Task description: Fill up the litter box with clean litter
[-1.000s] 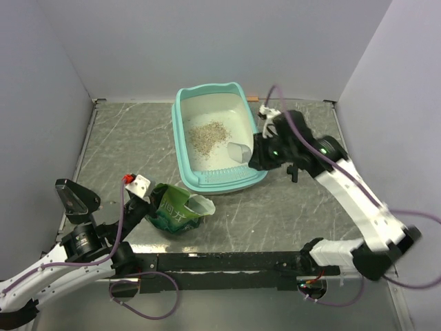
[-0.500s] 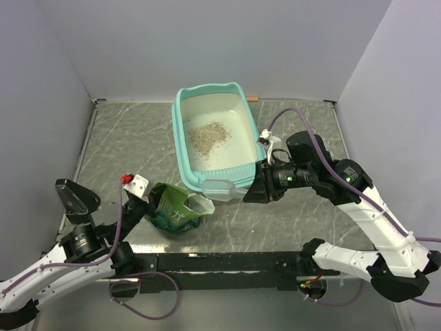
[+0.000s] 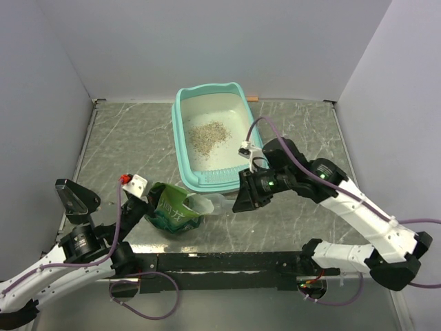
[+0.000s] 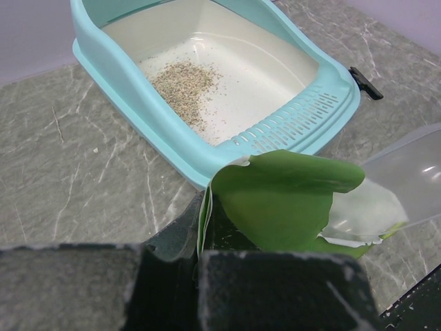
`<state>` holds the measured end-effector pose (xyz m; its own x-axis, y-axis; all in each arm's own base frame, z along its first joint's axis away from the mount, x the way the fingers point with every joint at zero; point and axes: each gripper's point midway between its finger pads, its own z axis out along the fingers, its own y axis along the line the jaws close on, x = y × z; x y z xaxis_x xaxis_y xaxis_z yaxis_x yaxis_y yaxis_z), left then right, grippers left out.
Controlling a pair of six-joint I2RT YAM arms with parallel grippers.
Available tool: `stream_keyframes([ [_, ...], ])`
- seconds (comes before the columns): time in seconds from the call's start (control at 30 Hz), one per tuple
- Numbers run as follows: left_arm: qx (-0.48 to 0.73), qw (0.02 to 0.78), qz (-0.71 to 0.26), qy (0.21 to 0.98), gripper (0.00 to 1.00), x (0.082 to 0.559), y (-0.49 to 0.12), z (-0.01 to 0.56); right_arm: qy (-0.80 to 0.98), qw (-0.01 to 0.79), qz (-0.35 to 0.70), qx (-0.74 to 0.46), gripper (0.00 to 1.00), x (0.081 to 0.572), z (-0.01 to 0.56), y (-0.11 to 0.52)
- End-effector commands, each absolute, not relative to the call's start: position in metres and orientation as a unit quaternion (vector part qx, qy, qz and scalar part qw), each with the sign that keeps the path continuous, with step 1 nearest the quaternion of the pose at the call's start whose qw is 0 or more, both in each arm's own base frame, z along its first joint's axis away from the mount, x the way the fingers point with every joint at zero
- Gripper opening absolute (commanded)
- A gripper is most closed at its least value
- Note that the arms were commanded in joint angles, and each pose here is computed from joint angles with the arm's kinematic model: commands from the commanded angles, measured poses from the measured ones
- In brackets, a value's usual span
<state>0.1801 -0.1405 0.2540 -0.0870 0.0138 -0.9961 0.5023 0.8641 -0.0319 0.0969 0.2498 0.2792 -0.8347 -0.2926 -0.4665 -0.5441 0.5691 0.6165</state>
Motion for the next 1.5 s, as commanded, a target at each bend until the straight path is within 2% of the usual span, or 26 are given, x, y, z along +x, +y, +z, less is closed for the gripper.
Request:
stream_keyframes([
  [0.0, 0.138, 0.685, -0.22, 0.68, 0.01, 0.18, -0.136, 0.292, 0.862, 0.164, 0.41, -0.247, 0.0, 0.111, 0.28, 0.277],
  [0.27, 0.142, 0.685, -0.224, 0.678, 0.01, 0.179, -0.138, 0.293, 0.872, 0.115, 0.405, -0.249, 0.0, 0.122, 0.258, 0.314],
  [0.73, 0.142, 0.685, -0.227, 0.677, 0.01, 0.178, -0.137, 0.294, 0.902, 0.211, 0.362, -0.1, 0.01, 0.172, 0.246, 0.306],
  [0.87, 0.14, 0.687, -0.229, 0.676, 0.01, 0.178, -0.136, 0.295, 0.905, 0.225, 0.353, -0.081, 0.09, 0.177, 0.244, 0.301],
  [1.17, 0.141, 0.687, -0.231, 0.674, 0.01, 0.177, -0.136, 0.296, 0.909, 0.228, 0.343, -0.065, 0.14, 0.18, 0.237, 0.299],
  [1.27, 0.14, 0.688, -0.23, 0.674, 0.01, 0.177, -0.136, 0.296, 0.909, 0.233, 0.341, -0.058, 0.22, 0.182, 0.238, 0.297],
  [1.47, 0.141, 0.687, -0.231, 0.674, 0.01, 0.177, -0.136, 0.296, 0.909, 0.241, 0.338, -0.046, 0.28, 0.186, 0.239, 0.295],
])
